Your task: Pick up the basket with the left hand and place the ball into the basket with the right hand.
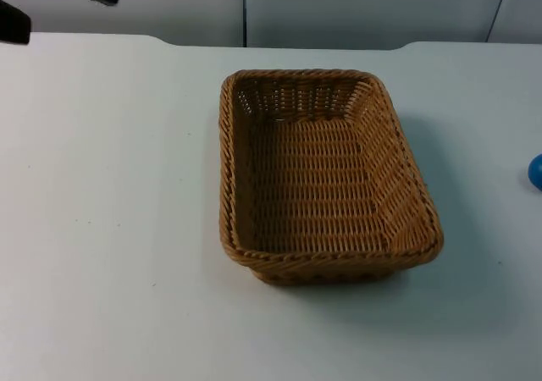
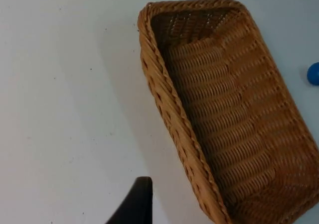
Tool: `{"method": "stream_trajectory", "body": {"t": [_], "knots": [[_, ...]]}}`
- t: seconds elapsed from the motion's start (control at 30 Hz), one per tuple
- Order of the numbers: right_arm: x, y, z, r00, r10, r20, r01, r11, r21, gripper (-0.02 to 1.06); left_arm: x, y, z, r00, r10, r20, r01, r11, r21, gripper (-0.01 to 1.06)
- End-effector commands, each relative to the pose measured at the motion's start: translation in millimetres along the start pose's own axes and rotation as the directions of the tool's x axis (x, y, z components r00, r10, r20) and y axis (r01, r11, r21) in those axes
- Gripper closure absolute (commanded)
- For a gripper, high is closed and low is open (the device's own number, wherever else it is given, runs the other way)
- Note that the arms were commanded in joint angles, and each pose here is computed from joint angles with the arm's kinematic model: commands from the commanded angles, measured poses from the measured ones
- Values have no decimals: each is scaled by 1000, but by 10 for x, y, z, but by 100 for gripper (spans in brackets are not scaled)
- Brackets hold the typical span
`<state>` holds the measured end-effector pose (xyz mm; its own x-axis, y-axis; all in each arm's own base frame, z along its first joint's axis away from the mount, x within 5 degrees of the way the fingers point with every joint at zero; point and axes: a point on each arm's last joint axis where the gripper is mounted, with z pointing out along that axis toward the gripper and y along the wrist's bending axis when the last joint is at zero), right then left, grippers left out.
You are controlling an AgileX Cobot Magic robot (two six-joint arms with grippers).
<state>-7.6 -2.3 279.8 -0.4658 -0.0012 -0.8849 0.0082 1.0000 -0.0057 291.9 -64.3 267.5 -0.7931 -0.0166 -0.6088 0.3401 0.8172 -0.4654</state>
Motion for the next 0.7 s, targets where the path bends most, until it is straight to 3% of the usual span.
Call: {"method": "stream_trajectory", "body": {"t": [0.0,0.47,0.67], "knots": [[10,2,16,1000,8,2,-8,1000,6,0,-89,-5,257,999,20,-25,-19,1000,19,10],[10,2,16,1000,9,2,-9,1000,6,0,-152,-59,1468,975,22,-223,-1,996,93,10],[10,2,16,1000,9,2,-9,1000,6,0,-77,69,1884,947,-41,-320,56,998,38,10]]}}
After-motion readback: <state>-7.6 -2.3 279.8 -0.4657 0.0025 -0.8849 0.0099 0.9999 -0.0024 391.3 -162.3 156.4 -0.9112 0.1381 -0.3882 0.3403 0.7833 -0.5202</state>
